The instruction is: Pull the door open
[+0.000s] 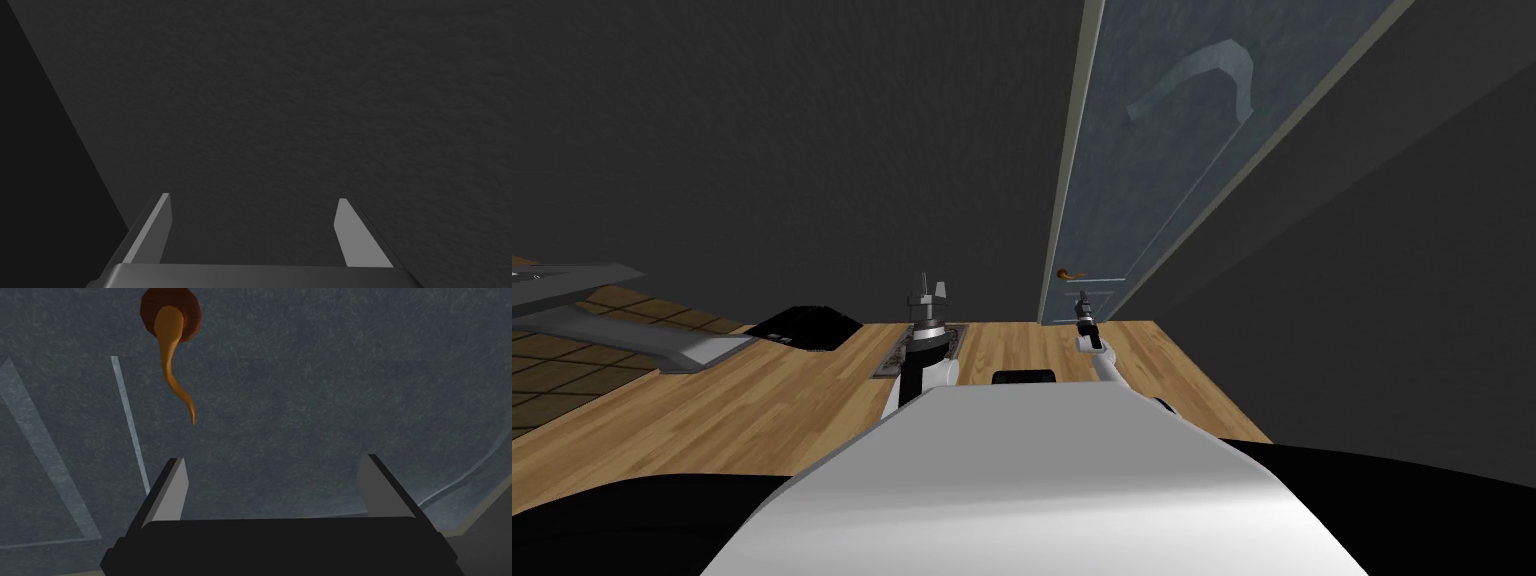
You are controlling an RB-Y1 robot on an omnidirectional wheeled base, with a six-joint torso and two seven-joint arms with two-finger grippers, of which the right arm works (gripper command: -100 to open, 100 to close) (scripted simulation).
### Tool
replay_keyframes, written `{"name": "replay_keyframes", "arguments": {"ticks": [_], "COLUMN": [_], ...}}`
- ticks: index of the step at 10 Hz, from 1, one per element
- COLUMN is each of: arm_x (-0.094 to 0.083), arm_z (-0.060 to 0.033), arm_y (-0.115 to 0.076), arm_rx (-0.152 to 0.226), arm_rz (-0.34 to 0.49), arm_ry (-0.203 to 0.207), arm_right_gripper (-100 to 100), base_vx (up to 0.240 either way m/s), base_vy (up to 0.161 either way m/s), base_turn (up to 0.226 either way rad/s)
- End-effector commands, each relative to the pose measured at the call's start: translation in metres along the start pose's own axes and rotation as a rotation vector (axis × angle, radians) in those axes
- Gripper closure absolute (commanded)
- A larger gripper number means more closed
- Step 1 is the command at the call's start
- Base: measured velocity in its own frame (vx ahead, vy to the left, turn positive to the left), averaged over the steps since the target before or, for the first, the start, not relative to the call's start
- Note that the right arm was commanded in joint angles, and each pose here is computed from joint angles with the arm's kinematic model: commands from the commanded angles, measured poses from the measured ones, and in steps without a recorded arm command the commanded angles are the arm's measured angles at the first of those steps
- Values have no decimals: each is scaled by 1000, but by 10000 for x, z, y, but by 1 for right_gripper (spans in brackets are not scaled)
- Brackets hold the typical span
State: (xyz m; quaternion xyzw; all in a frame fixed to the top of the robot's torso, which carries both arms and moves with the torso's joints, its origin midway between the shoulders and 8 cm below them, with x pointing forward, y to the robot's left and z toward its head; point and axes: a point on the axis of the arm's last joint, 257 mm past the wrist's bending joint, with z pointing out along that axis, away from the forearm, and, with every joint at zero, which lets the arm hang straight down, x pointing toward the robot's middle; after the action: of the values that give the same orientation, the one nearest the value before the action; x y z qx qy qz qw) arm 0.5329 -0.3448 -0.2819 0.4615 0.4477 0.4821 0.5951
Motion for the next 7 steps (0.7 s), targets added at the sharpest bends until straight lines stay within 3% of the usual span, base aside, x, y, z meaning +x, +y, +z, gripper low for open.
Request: {"name": "replay_keyframes", "arguments": {"ticks": [1,7], "arm_x": [-15,-64], "arm_z": [1,12], "arm_y": [-94,-427], "arm_rx": [20,95], "arm_rz": [-3,-11], "arm_ry": [-4,-18], "arm_right_gripper": [-100,-100], "base_vx": [76,72], "base_vy": [-72,-76], "base_turn": [108,113]}}
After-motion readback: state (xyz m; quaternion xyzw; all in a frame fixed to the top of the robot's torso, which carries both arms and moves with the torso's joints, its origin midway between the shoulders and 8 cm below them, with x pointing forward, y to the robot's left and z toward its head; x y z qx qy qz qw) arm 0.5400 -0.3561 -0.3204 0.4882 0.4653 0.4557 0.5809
